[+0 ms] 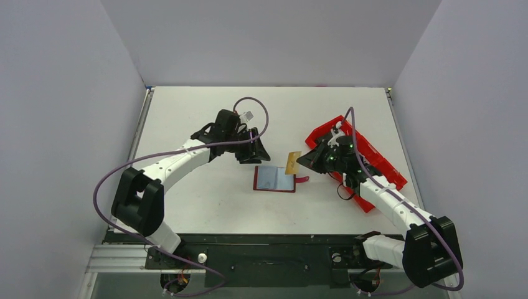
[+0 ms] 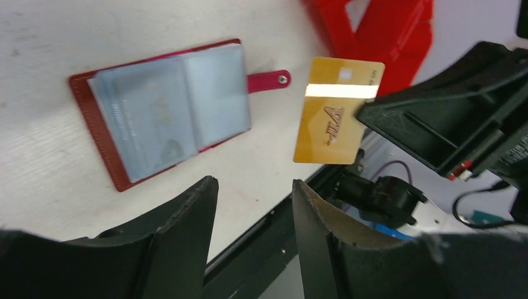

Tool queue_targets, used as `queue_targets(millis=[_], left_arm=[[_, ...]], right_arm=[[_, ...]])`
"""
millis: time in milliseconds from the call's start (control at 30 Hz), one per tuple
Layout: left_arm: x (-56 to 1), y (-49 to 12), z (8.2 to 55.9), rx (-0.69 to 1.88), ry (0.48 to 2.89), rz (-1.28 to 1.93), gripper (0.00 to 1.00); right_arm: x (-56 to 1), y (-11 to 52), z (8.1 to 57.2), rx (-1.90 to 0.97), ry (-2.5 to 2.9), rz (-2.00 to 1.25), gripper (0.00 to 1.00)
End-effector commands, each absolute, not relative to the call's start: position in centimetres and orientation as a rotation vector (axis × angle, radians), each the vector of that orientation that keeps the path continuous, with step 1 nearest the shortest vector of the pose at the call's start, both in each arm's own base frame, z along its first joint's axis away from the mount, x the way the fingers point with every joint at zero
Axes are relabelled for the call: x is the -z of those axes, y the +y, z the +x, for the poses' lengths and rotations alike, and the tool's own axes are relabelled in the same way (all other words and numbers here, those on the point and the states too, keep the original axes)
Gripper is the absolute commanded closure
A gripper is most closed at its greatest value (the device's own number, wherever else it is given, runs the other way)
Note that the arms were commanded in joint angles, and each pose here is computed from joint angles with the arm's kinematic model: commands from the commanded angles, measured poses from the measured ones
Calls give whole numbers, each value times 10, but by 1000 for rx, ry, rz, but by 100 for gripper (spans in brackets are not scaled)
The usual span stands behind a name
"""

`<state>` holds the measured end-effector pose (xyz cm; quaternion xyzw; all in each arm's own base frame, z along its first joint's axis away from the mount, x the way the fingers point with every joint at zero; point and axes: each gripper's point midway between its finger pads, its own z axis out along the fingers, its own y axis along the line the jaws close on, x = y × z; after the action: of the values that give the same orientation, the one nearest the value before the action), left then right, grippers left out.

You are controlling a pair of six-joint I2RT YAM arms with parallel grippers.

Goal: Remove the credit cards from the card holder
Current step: Place the credit card in the storage box.

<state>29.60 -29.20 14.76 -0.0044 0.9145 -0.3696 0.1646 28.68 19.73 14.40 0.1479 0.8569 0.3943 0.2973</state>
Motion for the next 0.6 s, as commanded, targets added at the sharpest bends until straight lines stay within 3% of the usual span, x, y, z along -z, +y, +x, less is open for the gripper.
queue_targets(millis=[0, 467, 533, 567], left_arm=[[-200, -317, 287, 1395, 2413, 80, 55], [-238, -329, 270, 1686, 2254, 139, 54], [-241, -329, 268, 1724, 2235, 132, 59], [-244, -329, 266, 1751, 2224, 126, 67]], right_arm=[[-187, 212, 290, -1236, 2146, 365, 100], [-244, 256, 273, -1555, 1979, 256, 100], [-244, 258, 272, -1559, 1979, 254, 100], [-243, 258, 272, -1559, 1979, 253, 100]])
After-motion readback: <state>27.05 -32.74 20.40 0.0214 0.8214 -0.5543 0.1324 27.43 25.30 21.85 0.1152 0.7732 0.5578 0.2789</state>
